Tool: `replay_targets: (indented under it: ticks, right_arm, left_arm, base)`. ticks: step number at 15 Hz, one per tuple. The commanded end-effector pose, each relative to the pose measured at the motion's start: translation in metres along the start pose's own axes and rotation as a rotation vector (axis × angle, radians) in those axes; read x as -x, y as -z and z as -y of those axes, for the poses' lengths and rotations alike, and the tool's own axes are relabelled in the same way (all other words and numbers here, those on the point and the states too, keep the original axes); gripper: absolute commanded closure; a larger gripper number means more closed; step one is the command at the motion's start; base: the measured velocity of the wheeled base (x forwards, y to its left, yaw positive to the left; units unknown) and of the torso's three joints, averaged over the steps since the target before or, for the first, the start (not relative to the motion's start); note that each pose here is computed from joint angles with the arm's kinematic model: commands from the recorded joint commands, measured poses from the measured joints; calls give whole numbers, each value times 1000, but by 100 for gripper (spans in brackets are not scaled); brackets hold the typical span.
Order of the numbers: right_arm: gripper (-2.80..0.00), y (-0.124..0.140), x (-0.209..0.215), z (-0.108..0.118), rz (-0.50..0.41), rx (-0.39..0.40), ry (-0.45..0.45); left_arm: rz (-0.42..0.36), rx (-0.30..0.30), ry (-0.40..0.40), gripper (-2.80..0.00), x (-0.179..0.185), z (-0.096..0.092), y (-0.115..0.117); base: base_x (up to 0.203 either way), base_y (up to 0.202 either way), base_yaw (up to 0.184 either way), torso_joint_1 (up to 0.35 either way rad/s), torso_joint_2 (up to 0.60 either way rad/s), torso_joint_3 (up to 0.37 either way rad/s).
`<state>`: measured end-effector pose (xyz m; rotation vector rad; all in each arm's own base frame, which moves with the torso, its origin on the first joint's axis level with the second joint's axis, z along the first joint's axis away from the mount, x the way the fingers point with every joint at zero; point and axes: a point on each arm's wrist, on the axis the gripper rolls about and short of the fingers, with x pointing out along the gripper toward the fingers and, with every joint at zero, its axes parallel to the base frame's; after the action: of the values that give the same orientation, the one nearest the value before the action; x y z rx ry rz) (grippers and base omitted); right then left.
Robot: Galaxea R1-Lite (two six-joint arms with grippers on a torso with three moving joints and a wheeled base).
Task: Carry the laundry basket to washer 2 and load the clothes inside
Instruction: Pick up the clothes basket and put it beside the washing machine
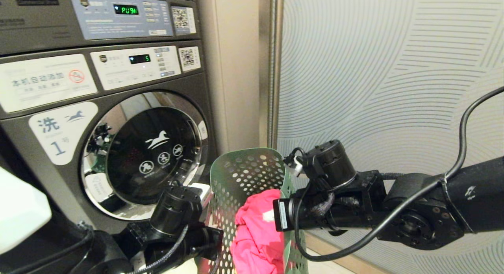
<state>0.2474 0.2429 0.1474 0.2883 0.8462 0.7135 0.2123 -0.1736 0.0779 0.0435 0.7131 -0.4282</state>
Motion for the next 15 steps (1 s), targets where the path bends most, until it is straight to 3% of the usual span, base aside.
replay_targets:
  ticks: [1,15]
  right_arm:
    - [0,1,-1,1,-5,-4,1]
    - [0,6,-2,4,-21,2,12]
  left_arm:
    - [4,2,-7,0,0,0,0]
    - [16,22,-9,0,0,4,-2]
  base:
    - [0,-10,178,7,0,-1]
    - [1,-8,178,3,1,2]
